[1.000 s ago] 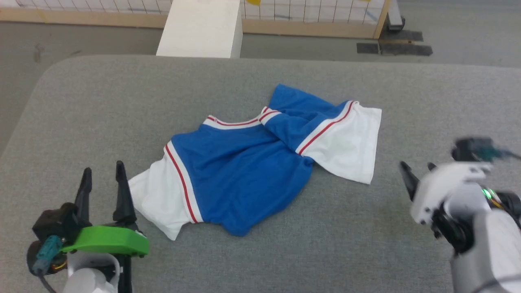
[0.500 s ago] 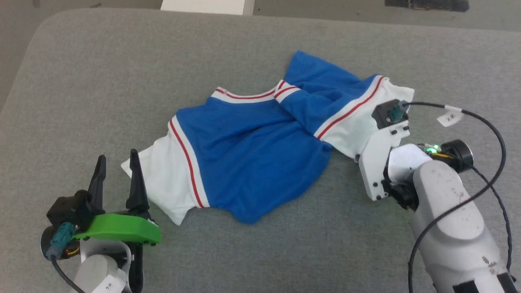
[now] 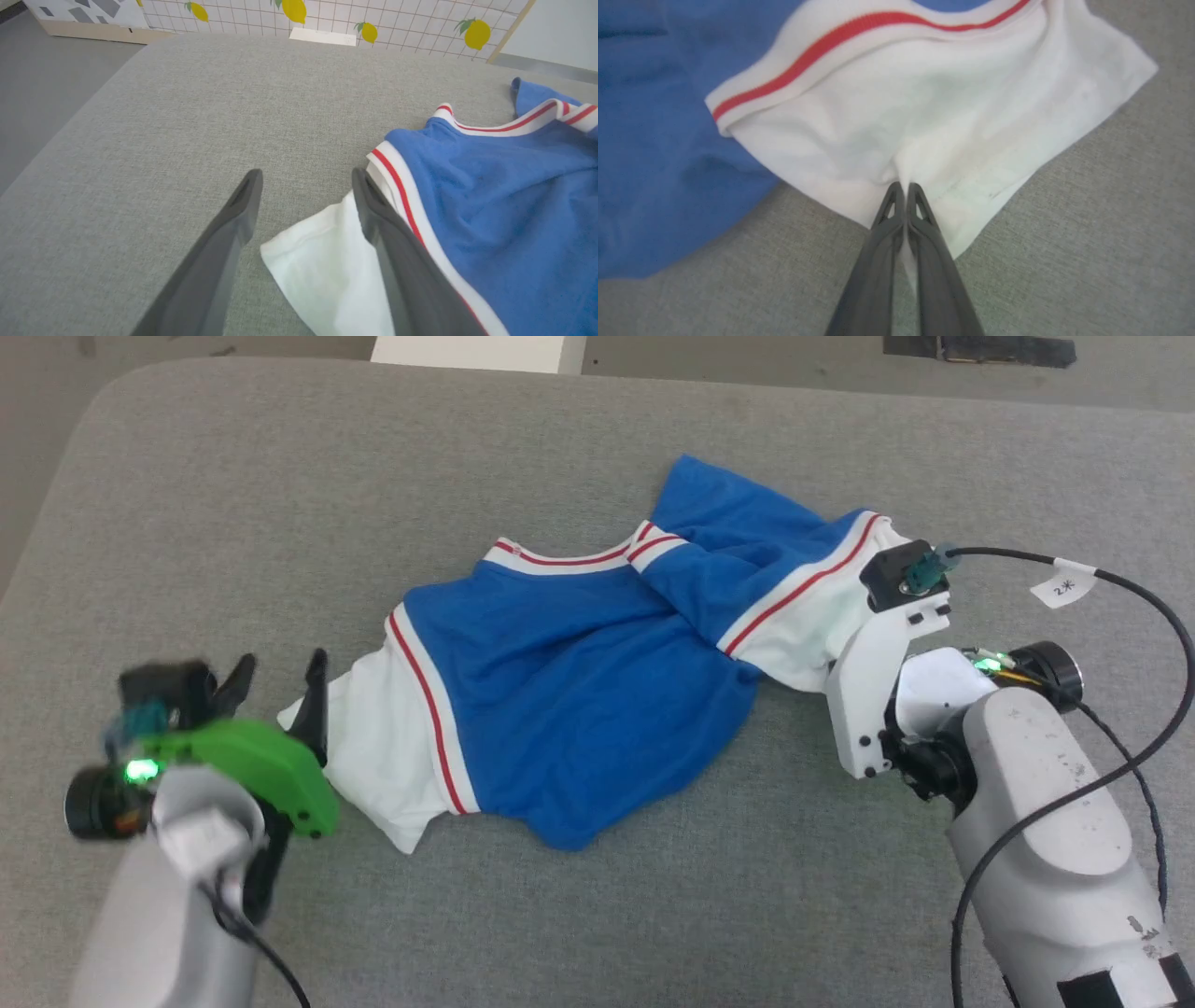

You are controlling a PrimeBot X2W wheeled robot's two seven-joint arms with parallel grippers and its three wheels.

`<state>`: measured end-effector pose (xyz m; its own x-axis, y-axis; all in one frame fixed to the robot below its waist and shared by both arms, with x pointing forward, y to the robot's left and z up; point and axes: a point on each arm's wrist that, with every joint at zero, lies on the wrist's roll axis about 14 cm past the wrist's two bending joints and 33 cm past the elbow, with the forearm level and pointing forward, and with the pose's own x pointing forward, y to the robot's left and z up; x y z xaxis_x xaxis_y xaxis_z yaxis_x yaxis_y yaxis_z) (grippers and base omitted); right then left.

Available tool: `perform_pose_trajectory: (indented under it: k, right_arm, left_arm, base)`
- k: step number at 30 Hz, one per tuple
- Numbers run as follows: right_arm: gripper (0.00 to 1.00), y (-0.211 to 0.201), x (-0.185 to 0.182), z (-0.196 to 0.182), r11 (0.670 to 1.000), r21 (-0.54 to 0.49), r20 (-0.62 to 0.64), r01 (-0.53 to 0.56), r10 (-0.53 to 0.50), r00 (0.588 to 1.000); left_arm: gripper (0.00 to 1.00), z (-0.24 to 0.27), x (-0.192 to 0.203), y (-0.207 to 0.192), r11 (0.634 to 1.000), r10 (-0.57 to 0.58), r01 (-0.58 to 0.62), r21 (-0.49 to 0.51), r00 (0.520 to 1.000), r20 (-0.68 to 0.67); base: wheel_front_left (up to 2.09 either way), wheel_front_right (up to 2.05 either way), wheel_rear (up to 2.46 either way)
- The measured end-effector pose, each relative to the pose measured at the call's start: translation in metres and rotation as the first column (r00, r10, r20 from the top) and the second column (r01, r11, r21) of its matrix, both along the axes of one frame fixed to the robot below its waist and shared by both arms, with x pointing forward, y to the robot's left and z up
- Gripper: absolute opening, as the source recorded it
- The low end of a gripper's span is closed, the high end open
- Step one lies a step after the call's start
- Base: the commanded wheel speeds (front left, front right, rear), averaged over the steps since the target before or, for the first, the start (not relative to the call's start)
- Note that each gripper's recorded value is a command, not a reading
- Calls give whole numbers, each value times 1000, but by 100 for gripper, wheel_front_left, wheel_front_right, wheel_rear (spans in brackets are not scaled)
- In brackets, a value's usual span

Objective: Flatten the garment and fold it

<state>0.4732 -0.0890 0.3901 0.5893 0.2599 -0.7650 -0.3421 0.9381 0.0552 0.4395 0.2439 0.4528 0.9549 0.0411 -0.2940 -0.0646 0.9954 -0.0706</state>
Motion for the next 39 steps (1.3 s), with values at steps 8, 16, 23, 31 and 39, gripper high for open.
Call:
perform_pose_trajectory:
  k: [8,16,23,31,39]
  right_arm:
    - [0,4,2,4,1000,10,15,-26,26,1000]
    - [0,-8,4,-1,1000,6,13,0,0,1000]
    - [0,-20,22,32,986,140,113,93,-109,988]
    - [0,-38,51,145,878,457,283,140,-293,913]
    - [0,-56,48,295,795,607,490,7,-381,784]
  left_arm:
    - [100,-63,-2,-4,995,-91,104,-9,819,-567]
    - [0,-85,-6,-22,987,-163,115,-115,735,-658]
    - [0,-44,21,-37,968,-177,78,-238,885,-430]
    - [0,110,76,-31,968,-115,139,-207,986,122]
    - [0,277,76,-39,979,-131,194,-67,842,524]
  base:
    - [0,0,0]
    - [0,0,0]
    - [0,0,0]
    - [0,0,0]
    - [0,0,0]
